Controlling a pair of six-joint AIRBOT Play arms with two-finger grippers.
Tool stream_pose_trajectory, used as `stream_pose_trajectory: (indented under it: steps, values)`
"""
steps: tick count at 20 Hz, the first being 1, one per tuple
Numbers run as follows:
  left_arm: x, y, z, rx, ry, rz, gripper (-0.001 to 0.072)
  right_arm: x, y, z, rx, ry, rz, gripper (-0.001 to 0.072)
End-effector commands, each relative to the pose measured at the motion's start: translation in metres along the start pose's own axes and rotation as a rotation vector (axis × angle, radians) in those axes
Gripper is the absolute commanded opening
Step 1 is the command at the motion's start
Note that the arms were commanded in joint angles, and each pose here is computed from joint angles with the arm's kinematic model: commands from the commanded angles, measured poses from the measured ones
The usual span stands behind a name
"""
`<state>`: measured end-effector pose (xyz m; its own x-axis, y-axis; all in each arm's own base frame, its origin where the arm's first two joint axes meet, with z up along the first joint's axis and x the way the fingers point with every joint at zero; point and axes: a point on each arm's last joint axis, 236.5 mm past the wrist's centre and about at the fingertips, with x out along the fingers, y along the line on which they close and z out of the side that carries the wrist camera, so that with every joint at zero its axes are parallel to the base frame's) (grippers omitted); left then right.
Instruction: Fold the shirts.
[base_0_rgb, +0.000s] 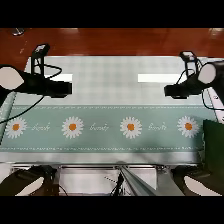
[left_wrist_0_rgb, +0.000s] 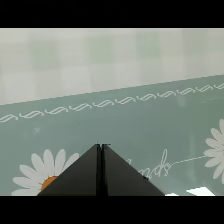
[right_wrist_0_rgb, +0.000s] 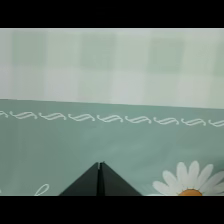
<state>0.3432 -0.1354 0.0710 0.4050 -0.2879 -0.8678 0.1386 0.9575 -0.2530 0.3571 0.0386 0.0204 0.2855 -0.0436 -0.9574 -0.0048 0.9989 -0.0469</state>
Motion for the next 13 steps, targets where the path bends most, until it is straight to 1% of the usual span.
stream_pose_trajectory:
  steps: [1, 13]
  values:
    - [0.0074, 0.0134, -0.0050, -0.001, 0.019, 0.068, 0.0026, 0.0131, -0.0082, -0.0057, -0.028, 0.016, -0.093, 0.0026]
    - [0.0116, 0.0145, -0.0063, -0.003, 0.031, 0.071, 0.0025, 0.0130, -0.0083, -0.0057, -0.029, 0.016, -0.093, 0.0026]
